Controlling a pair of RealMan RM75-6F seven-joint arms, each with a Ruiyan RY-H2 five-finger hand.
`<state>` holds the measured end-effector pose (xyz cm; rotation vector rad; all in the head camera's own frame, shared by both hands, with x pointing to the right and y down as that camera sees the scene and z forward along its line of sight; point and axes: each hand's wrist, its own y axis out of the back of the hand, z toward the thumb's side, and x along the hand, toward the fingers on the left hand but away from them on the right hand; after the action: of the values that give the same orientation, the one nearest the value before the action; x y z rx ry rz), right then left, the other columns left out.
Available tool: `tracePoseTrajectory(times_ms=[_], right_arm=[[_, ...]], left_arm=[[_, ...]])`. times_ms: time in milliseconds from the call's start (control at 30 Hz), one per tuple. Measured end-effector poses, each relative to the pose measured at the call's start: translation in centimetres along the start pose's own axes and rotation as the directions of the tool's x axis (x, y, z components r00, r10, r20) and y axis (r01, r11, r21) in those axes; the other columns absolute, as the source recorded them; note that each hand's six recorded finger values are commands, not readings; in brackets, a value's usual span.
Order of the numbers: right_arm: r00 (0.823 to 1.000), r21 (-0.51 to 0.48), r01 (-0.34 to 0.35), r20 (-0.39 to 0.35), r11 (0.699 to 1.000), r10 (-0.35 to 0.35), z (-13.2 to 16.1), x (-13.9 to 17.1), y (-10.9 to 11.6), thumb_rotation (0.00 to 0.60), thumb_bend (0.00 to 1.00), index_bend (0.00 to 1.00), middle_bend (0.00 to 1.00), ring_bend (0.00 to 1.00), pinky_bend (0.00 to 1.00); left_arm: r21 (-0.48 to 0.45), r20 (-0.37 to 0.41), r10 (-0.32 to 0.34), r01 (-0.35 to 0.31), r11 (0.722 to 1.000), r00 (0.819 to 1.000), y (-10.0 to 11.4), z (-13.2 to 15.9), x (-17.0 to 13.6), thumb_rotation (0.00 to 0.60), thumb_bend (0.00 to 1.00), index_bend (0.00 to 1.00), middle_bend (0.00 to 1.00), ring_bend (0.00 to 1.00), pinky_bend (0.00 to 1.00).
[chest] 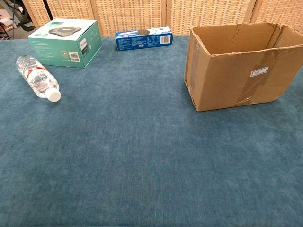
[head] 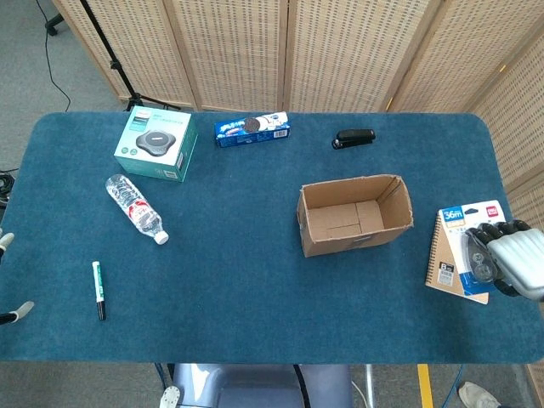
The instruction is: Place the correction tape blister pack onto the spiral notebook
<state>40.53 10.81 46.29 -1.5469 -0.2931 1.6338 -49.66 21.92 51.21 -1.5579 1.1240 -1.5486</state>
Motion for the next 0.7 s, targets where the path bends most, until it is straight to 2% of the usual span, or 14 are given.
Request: tracePoseTrajectory(times_ms=[233, 467, 700], right_arm=[[0.997, -0.031, -0.073, -0.034, 0.997, 0.072, 3.0, -2.5, 4.3, 0.6, 1.0, 0.5, 0.41, 0.24, 0.23], [0.979, -0.03, -0.144, -0.15, 0.989, 0.138, 7.5, -5.3, 9.2, 0.6, 1.0, 0.5, 0.44, 0.24, 0.23], [0.964, -0.009, -0.125, -0.239, 0.992, 0.119, 11.0, -7.5, 13.3, 0.6, 1.0, 0.55, 0.5, 0.24, 0.23]], left_arm=[[0.008, -0.018, -0.008, 0.008, 1.0, 1.0, -0.2, -0.2, 0.5, 0.6, 0.0, 0.0, 0.0, 0.0, 0.0], [0.02, -0.043, -0.019, 0.02, 1.0, 0.999, -0.5, -0.2, 1.3, 0.6, 0.0, 0.0, 0.0, 0.0, 0.0], [0.028, -0.062, -0.023, 0.025, 0.999, 0.998, -0.8, -0.2, 1.8, 0.6, 0.0, 0.0, 0.0, 0.0, 0.0]])
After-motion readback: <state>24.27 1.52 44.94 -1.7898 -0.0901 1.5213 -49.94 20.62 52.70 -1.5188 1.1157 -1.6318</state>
